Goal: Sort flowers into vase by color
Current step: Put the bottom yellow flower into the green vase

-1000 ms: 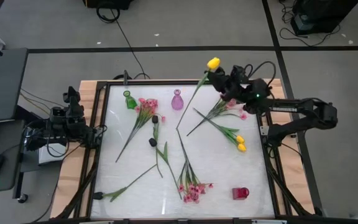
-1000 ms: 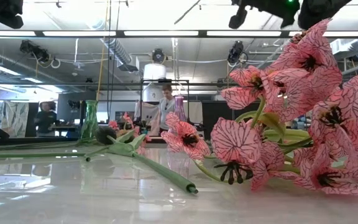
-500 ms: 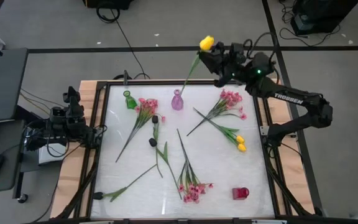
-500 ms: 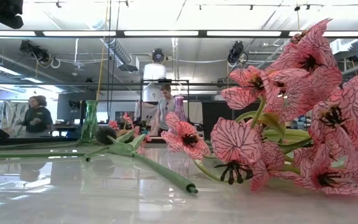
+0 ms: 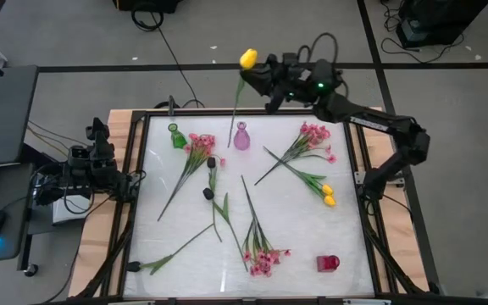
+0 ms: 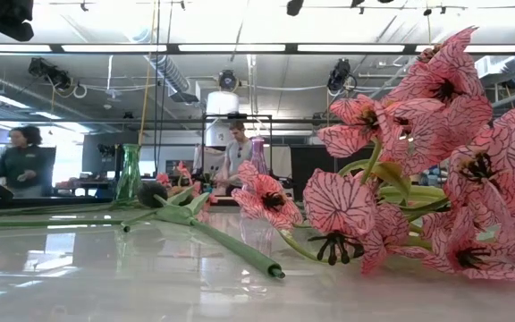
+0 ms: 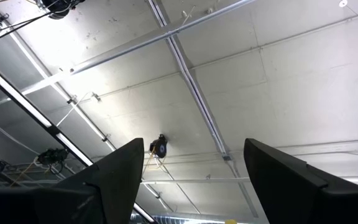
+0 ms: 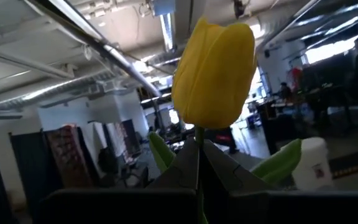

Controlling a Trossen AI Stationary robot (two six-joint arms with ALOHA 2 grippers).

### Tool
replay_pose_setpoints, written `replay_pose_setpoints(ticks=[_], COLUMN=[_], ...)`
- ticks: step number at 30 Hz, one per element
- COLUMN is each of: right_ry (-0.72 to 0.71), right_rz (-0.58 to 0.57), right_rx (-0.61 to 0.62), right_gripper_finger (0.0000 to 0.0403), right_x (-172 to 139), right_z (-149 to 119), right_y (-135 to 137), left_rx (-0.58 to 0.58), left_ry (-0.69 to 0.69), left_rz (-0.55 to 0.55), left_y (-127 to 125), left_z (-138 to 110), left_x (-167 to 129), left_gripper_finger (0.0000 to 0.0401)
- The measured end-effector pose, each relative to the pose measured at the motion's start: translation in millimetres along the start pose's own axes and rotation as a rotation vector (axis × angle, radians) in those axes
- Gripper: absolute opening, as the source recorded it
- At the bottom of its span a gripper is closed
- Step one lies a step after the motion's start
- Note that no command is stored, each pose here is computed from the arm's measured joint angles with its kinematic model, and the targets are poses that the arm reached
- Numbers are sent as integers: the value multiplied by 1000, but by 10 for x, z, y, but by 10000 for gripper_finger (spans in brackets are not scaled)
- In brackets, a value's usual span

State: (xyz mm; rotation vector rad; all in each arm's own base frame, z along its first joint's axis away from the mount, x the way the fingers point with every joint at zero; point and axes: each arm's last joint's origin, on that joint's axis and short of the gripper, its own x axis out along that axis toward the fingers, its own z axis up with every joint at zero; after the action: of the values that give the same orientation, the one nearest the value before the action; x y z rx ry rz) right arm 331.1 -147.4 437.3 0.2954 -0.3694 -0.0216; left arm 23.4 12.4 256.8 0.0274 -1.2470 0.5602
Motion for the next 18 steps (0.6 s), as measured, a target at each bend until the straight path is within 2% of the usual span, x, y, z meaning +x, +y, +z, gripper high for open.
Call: replay_pose_setpoints(ticks=[11, 18], right_ry=[64, 91], right_rz=[91, 145], right_rx=[79, 108], right_gripper_finger=[14, 14], right_x=[385, 488], right_z=[-219, -258], right_y=[-218, -249], left_rx=[0, 0], left_ry=[0, -1], left_rz=[0, 1], left_y=[0, 0], left_z=[0, 1], left_x=[0, 0], left_gripper_finger=[283, 283])
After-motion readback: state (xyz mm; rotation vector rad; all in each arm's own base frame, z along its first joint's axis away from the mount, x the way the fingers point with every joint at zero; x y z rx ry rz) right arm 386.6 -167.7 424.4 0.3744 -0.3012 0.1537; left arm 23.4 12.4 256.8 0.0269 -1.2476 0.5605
